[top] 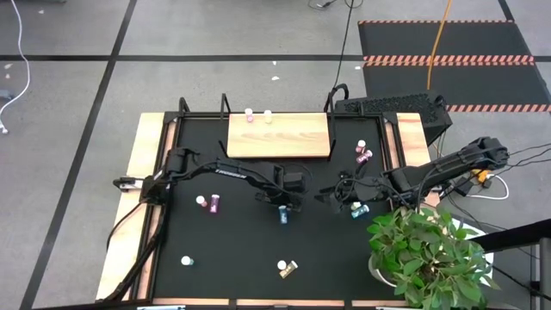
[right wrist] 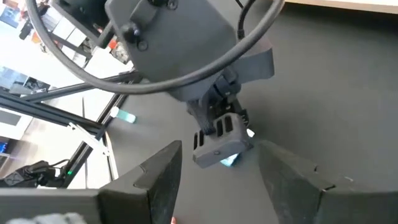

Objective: Pick and place medicine bottles onto shelf by color
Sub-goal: Put the left blue pill bottle on the shelf

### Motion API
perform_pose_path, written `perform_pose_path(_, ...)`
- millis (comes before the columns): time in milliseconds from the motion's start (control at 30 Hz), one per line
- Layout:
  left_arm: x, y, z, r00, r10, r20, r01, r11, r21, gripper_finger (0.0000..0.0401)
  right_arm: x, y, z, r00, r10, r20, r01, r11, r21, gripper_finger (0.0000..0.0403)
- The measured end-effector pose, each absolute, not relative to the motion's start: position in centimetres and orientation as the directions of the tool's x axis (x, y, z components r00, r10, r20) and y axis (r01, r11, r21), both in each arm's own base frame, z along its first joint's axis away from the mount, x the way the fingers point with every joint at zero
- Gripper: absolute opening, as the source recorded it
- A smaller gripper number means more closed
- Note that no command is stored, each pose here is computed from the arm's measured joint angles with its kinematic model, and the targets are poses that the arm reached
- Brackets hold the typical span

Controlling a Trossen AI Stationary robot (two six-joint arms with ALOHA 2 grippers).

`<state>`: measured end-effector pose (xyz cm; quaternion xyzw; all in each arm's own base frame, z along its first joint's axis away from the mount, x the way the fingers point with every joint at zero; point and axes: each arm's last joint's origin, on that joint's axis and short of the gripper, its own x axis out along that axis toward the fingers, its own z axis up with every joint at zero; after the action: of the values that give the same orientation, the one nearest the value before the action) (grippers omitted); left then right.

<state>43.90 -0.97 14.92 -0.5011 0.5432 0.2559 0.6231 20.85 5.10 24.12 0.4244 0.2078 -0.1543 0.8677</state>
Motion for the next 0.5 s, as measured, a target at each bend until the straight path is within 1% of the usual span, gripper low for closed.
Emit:
perform_pose_path(167,43.82,-1.72,14.81,0.266,-0.229,-0.937,-0.872,0.358,-0.335,0.0217,20.86,5.10,24.12,0.866,-0.091,-0.491,0.441,0.600,0.668,0.0203)
perform_pose_path(233,43.73,-1.75,14.78,0.257,-0.228,-0.939,-0.876,0.356,-0.326,0.0209,20.85,5.10,24.13,0.866,-0.091,-0.491,0.439,0.607,0.662,0.0203)
perform_pose_path(500,43.66,-1.07,14.73,0.253,-0.170,-0.952,-0.897,0.327,-0.297,0.0124,20.86,5.10,24.12,0.866,-0.091,-0.491,0.435,0.620,0.653,0.0203)
